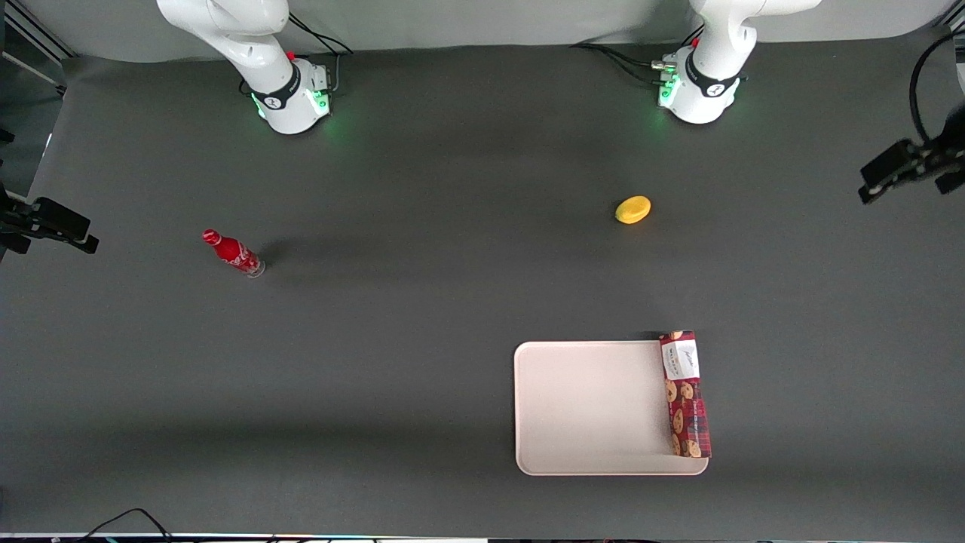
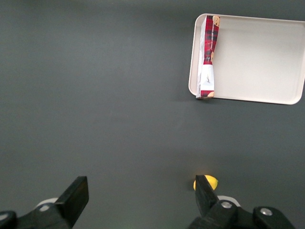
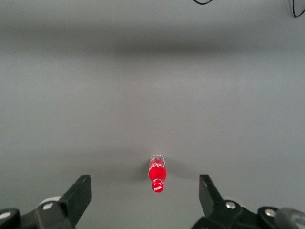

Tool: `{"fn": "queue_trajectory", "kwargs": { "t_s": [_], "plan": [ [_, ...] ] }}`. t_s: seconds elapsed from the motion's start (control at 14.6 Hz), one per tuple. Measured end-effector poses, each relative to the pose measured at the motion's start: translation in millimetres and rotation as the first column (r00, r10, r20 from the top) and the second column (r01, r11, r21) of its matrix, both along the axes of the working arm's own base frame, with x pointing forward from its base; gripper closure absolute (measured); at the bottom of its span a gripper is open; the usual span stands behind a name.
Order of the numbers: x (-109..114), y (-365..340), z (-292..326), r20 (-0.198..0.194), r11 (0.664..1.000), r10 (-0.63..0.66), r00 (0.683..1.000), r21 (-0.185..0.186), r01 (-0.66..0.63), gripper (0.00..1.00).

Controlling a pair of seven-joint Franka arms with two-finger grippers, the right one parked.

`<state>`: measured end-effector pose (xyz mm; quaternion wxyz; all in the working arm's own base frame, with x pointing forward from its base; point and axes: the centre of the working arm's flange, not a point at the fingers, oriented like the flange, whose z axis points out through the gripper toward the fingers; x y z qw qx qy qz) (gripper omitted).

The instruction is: Place red cookie box on tray

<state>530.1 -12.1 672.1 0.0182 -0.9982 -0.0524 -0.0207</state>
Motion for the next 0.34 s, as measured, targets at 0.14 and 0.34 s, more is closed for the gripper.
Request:
{"fn": "queue_trajectory", "kwargs": {
  "t_s": [0.14, 0.34],
  "plan": [
    [-17.0, 1.8, 14.7, 0.009, 1.000, -0.031, 0.999, 0.003, 0.031, 0.00],
    [-21.9, 11.2, 15.7, 0.007, 0.998, -0.065, 0.998, 0.004, 0.065, 0.00]
  ]
}}
